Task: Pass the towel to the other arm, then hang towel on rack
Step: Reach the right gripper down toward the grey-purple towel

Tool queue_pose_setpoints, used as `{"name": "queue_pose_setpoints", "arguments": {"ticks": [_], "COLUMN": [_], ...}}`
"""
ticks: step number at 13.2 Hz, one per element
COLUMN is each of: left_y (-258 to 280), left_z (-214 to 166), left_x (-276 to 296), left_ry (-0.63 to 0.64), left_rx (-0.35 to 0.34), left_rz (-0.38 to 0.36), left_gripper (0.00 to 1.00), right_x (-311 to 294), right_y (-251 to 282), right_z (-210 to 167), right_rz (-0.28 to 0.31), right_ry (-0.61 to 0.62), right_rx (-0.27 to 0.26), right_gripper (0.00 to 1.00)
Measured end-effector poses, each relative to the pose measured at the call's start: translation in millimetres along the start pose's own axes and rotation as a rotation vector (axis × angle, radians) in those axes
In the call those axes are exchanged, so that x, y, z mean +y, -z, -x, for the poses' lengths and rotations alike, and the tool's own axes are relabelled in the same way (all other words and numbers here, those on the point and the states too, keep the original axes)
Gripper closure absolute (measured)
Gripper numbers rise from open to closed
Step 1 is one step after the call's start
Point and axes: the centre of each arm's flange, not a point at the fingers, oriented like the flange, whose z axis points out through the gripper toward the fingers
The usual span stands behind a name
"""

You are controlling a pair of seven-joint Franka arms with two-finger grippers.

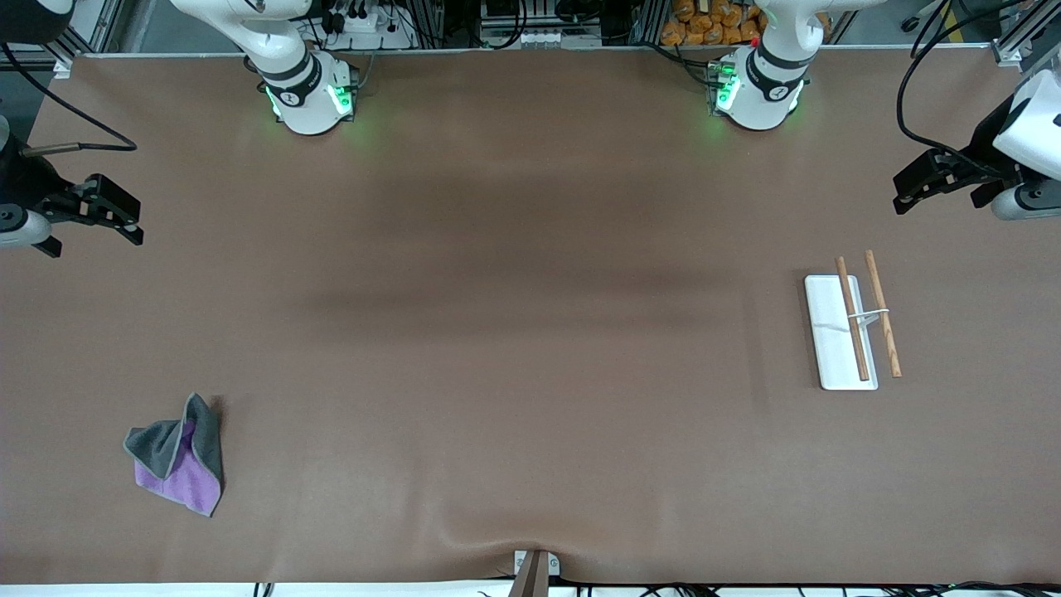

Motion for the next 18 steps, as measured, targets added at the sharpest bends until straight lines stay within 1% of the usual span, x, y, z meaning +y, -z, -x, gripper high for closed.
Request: {"name": "queue_pose_setpoints", "arguments": {"ticks": [3,6,8,9,10,11,12,14,16,17,18], "left_y": [0,3,3,3,3,2,1,-2,-5,-7,-11], "left_z": [0,0,0,0,0,0,0,0,-1,-1,-3], "left_x": [0,0,0,-1,-1,-1,-1,-1,-1,-1,-1], "left_ry": [0.000,0.000,0.000,0.001,0.001,0.001,0.001,-0.001,-0.010,-0.014,-0.015], "left_rx": [-0.001,0.005,0.006,0.006,0.004,0.003,0.000,-0.007,-0.014,-0.020,-0.027], "left_rz": [0.000,0.001,0.001,0.001,0.001,0.001,0.000,-0.001,-0.001,-0.002,-0.002], "left_gripper": [0.00,0.00,0.00,0.00,0.00,0.00,0.00,0.00,0.00,0.00,0.00], "right_x": [-6,-4,10,26,46,63,72,76,77,78,78], "right_y": [-2,-3,-10,-21,-36,-56,-77,-114,-148,-169,-196], "right_z": [-12,-13,-14,-20,-27,-35,-42,-57,-74,-81,-88], "right_rz": [0.007,0.009,0.022,0.033,0.038,0.040,0.037,0.030,0.029,0.027,0.021], "right_ry": [0.016,0.012,-0.010,-0.034,-0.060,-0.081,-0.092,-0.089,-0.083,-0.080,-0.077], "right_rx": [-0.008,-0.012,-0.018,-0.006,0.013,0.018,0.008,-0.003,0.020,0.022,0.014], "right_gripper": [0.00,0.00,0.00,0.00,0.00,0.00,0.00,0.00,0.00,0.00,0.00]}}
